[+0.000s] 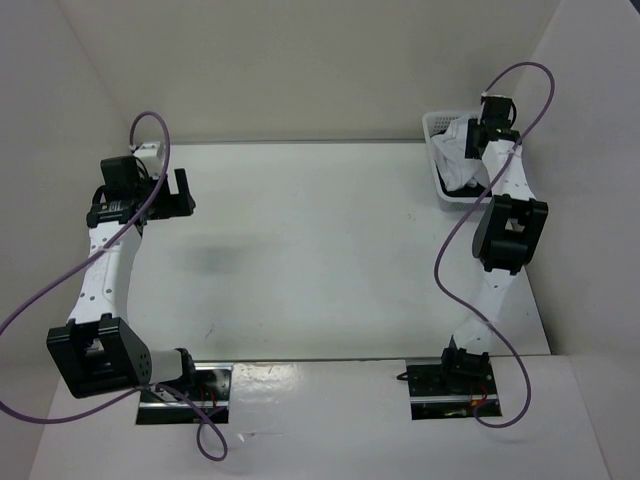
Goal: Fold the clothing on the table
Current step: Grab the skirt from the pile
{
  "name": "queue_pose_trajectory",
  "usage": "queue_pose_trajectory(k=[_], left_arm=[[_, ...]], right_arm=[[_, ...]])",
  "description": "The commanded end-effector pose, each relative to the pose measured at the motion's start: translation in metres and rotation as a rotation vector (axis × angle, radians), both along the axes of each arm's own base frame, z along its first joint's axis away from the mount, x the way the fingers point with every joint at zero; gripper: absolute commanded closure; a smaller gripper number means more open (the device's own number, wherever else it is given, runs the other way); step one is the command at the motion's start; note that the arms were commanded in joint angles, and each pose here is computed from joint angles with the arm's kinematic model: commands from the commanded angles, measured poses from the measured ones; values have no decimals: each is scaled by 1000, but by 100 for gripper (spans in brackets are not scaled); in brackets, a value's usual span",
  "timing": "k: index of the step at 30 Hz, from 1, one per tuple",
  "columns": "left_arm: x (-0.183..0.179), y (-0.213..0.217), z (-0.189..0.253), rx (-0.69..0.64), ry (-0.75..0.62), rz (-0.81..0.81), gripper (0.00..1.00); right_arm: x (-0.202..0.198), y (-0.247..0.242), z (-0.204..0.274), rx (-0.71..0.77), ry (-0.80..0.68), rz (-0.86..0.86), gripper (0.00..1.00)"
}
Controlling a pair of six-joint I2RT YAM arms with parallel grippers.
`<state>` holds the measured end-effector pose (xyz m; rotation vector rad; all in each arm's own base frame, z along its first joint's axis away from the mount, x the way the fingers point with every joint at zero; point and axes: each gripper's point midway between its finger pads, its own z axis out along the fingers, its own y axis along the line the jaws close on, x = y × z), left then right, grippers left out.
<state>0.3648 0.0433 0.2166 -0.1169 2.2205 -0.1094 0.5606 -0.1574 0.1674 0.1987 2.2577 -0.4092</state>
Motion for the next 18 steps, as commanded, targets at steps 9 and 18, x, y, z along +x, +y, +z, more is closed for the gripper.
queue_pose_trajectory(k=[9, 18], left_arm=[[0, 2, 7, 30, -29, -4, 0], [0, 2, 7, 30, -29, -4, 0]], right_arm=[[49, -9, 8, -43, -56, 18, 52], [59, 2, -46, -61, 69, 32, 52]])
